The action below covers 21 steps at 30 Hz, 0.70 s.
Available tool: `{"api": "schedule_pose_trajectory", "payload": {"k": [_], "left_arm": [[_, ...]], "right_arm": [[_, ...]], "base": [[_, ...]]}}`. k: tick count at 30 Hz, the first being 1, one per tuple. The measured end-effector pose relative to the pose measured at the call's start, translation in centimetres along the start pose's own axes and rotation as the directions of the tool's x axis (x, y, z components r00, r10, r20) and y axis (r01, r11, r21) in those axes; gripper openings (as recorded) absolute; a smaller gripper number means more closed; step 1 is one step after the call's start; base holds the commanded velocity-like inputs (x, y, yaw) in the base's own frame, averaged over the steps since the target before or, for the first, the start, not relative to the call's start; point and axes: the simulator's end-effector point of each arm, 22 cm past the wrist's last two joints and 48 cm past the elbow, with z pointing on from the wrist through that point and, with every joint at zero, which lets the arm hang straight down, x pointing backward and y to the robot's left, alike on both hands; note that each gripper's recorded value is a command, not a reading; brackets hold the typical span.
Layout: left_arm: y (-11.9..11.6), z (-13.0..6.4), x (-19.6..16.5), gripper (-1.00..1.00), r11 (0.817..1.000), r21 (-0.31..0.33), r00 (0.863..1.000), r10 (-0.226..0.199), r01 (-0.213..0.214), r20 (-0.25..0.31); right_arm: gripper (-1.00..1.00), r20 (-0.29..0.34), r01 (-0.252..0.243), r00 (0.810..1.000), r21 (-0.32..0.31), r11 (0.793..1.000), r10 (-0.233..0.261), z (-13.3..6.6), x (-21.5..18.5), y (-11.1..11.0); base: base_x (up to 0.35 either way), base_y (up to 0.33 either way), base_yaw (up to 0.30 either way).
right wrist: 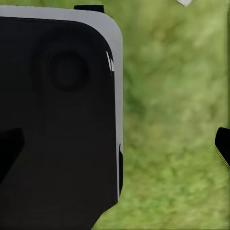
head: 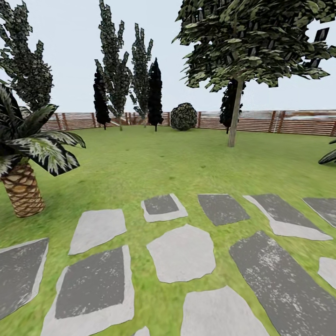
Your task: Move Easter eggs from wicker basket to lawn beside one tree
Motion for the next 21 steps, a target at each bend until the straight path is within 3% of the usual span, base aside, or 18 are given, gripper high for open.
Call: {"api": "schedule_pose_trajectory", "payload": {"k": [21], "left_arm": [[0.0, 0.0, 0.0, 1.0, 1.0, 0.0, 1.0, 0.0, 0.0, 0.0]], "right_arm": [[1.0, -0.001, 0.0, 1.0, 0.0, 1.0, 0.0, 0.0, 0.01, 0.0]], "base": [[0.34, 0.0, 0.0]]}}
